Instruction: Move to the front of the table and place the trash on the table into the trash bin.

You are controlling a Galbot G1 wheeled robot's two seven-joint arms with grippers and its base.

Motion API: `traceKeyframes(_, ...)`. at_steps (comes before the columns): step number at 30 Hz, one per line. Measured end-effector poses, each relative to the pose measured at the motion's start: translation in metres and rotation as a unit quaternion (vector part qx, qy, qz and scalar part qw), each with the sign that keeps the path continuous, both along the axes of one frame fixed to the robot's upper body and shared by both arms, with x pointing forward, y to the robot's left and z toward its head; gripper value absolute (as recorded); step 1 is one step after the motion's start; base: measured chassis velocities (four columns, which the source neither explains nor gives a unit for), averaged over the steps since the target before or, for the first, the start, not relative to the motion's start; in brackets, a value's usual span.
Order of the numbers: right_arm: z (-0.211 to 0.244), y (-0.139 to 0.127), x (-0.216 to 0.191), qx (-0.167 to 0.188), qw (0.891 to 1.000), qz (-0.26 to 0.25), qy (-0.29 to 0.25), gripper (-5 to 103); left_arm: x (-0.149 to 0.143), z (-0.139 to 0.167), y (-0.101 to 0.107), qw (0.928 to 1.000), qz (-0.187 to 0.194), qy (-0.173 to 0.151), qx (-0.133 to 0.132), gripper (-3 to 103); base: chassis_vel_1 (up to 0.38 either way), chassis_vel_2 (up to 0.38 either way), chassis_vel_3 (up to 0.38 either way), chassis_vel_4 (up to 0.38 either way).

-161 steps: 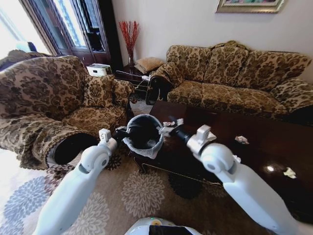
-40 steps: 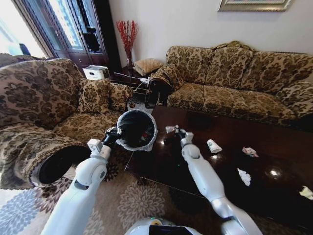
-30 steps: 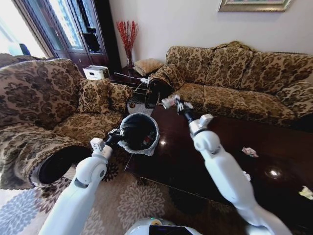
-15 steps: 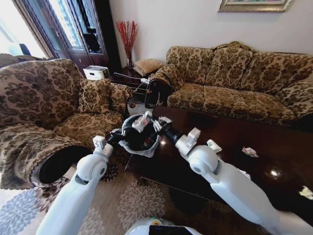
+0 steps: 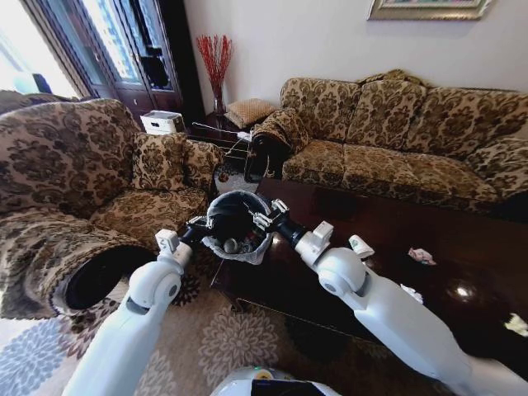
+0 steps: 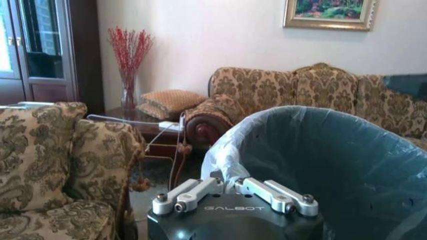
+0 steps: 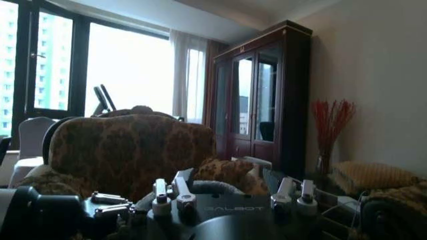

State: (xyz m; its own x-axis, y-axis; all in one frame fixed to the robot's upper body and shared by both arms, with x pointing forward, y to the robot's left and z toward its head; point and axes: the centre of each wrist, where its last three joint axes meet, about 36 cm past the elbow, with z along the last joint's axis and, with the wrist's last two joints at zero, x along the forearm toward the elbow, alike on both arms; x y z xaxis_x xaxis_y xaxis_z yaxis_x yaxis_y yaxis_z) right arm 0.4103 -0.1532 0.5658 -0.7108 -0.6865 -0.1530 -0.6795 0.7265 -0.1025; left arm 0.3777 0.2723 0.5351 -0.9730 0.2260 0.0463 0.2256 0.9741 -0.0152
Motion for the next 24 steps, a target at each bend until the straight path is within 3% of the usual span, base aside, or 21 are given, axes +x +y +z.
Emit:
traceKeyframes(3,0.014,-0.02,0.006,0.029,0.998,-0.049,-0.004,82,-0.003,0.001,0.001,1.0,0.002,-0.005,-0.002,3,0.0,0.0,0.0,0.0)
traceKeyframes(7,0.009,-0.046,0.013,0.033,0.994,-0.106,0.005,91,-0.005,0.001,0.002,0.9999,0.002,-0.01,-0.009,3,0.0,0.0,0.0,0.0)
traceKeyframes(10,-0.018,-0.074,0.008,0.042,0.98,-0.193,0.037,100,-0.006,0.0,0.001,0.9997,-0.002,-0.016,-0.02,3,0.0,0.0,0.0,0.0)
traceKeyframes(11,-0.018,-0.074,0.008,0.042,0.98,-0.193,0.037,100,-0.006,0.0,0.001,0.9997,-0.002,-0.016,-0.02,3,0.0,0.0,0.0,0.0)
traceKeyframes(13,-0.034,-0.089,0.001,0.038,0.967,-0.246,0.05,100,-0.006,-0.001,0.0,0.9996,0.0,-0.018,-0.022,3,0.0,0.0,0.0,0.0)
traceKeyframes(17,-0.053,-0.104,-0.006,0.033,0.954,-0.291,0.06,100,-0.009,0.0,0.0,0.9995,0.003,-0.021,-0.021,3,0.0,0.0,0.0,0.0)
traceKeyframes(24,-0.082,-0.122,-0.017,0.018,0.946,-0.316,0.077,100,-0.014,0.002,0.001,0.9994,0.013,-0.027,-0.019,3,-0.004,-0.008,-0.015,-0.008)
